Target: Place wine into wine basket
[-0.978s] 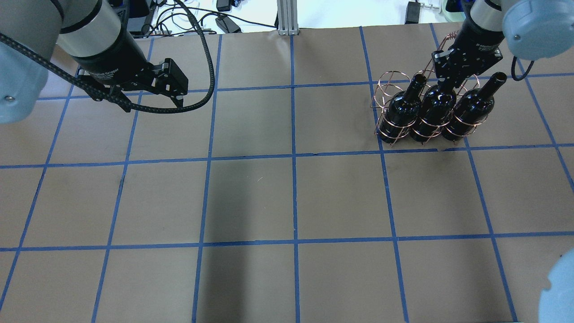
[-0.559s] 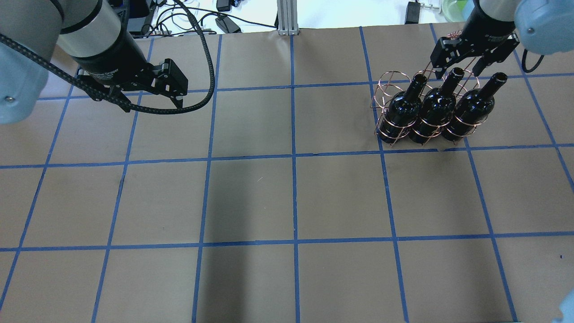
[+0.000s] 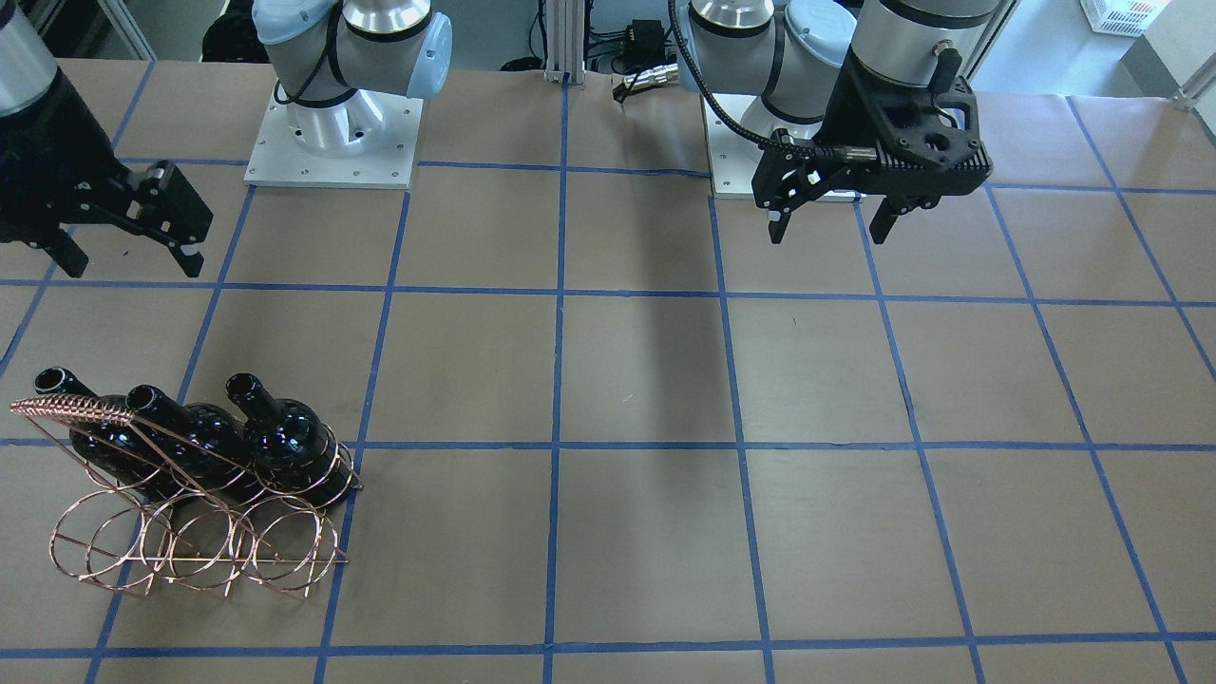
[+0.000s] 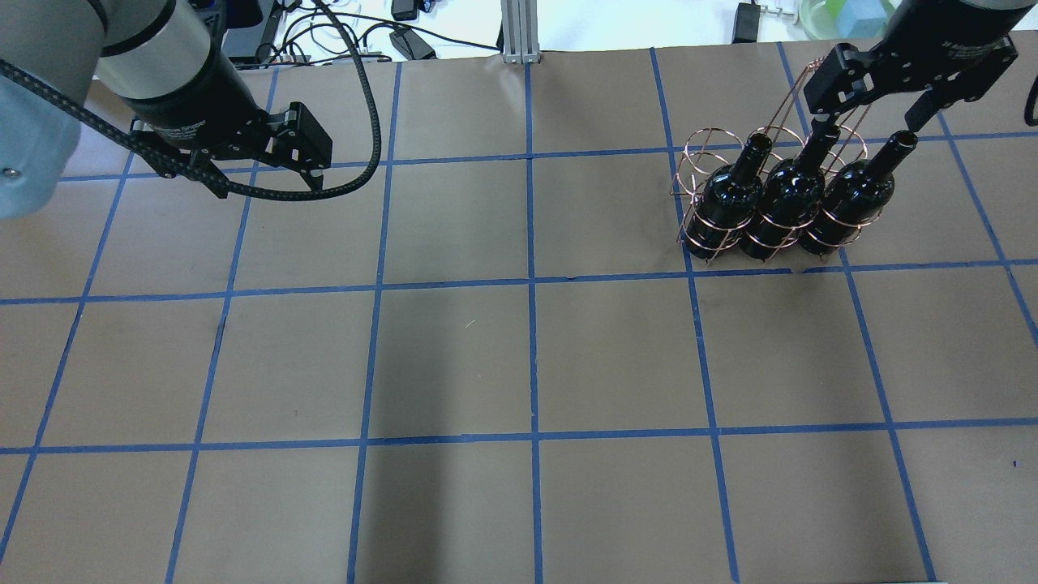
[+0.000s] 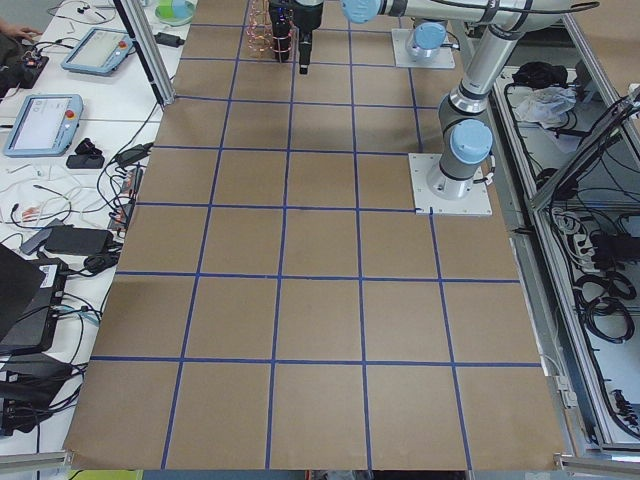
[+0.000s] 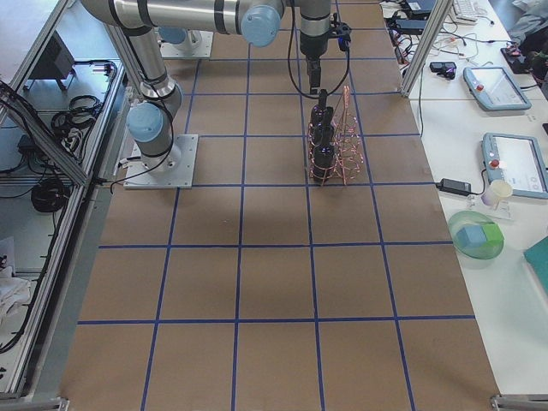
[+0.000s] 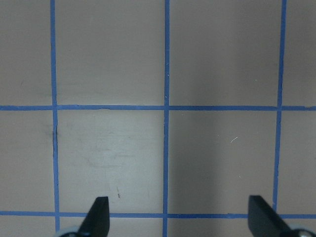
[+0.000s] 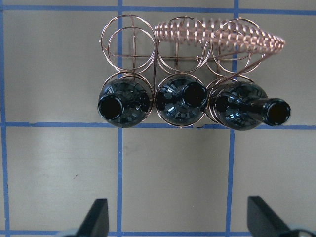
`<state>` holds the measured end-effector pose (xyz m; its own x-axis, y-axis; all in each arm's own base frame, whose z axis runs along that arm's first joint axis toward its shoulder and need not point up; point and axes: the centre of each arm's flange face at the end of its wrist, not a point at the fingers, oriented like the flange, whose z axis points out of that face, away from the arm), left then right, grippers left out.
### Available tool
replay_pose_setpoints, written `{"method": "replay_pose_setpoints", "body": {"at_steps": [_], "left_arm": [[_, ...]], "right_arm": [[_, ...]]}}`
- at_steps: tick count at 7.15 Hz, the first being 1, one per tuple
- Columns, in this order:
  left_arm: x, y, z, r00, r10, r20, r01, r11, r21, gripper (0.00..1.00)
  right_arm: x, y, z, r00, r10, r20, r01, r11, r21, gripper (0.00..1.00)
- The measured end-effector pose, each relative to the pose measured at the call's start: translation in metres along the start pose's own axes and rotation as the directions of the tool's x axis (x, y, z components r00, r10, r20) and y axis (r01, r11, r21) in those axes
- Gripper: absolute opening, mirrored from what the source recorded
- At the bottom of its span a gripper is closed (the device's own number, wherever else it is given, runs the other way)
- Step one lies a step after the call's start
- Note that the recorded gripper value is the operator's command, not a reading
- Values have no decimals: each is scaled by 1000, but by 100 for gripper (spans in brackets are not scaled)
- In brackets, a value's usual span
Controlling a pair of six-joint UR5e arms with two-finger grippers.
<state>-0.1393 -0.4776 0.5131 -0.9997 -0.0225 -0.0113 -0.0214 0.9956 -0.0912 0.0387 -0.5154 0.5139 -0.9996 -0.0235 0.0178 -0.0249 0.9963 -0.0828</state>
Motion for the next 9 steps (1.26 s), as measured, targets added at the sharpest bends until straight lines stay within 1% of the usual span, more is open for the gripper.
{"method": "replay_pose_setpoints", "body": {"at_steps": [2, 4, 5, 7, 9], "left_arm": [[1, 1, 0, 1000, 1, 0, -1, 1000, -1, 100], [1, 2, 0, 1000, 3, 0, -3, 1000, -3, 100], [2, 2, -1, 1000, 3, 0, -3, 1000, -3, 100], [2, 3, -1, 1000, 5, -1, -5, 1000, -2, 100], [3, 3, -1, 1000, 5, -1, -5, 1000, -3, 100]], "right_arm": [[-7, 13, -8, 1000, -4, 2, 4, 1000, 2, 100], [-46, 16, -11, 1000, 3, -7, -3, 1000, 14, 100], [-77, 19, -17, 1000, 9, -9, -9, 999, 36, 100], [-125, 26, -28, 1000, -25, -2, 25, 996, 82, 100], [-136, 26, -27, 999, -37, 2, 36, 996, 86, 100]]}}
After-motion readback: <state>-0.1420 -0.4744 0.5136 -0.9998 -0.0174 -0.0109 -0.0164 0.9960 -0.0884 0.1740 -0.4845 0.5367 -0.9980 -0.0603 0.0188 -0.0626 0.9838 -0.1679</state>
